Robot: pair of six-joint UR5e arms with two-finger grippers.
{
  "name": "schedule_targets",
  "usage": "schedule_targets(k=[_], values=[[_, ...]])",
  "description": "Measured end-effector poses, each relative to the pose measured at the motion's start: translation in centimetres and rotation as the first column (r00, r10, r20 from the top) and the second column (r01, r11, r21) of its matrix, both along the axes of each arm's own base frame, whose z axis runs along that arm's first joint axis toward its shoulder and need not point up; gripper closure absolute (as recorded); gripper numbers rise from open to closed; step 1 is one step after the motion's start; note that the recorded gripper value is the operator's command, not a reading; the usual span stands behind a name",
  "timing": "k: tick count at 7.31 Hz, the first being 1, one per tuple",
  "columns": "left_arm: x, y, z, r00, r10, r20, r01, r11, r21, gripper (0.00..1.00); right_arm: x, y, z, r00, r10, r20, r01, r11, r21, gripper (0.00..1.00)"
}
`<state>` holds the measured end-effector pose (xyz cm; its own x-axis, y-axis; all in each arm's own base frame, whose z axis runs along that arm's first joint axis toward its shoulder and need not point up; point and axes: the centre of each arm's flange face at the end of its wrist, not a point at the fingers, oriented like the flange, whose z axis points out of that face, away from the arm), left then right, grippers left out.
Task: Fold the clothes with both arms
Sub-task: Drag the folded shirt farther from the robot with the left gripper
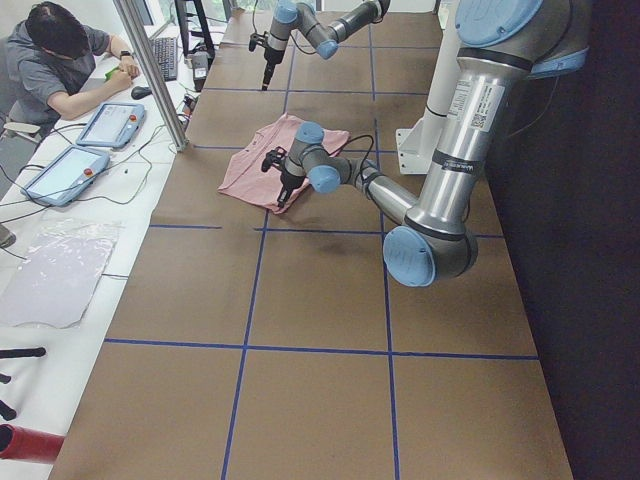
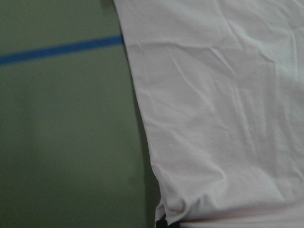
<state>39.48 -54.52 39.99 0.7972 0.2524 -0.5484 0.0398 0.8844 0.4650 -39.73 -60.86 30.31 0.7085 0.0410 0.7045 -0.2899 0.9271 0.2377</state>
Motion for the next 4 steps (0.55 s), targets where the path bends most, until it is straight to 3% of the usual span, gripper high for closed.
schedule_targets(k=[3,4], values=[[0.5,-16.4,1.2,0.995,-0.09,0.051,0.086,0.994,0.073,1.0,-0.1,0.1,-0.2,1.0,0.0,0.004,0.0,1.0,0.001,0.0],[1.4,-20.0,-0.5,0.992,-0.115,0.053,0.11,0.99,0.092,0.82,-0.2,0.1,-0.5,1.0,0.0,0.006,0.0,1.0,0.002,0.0]])
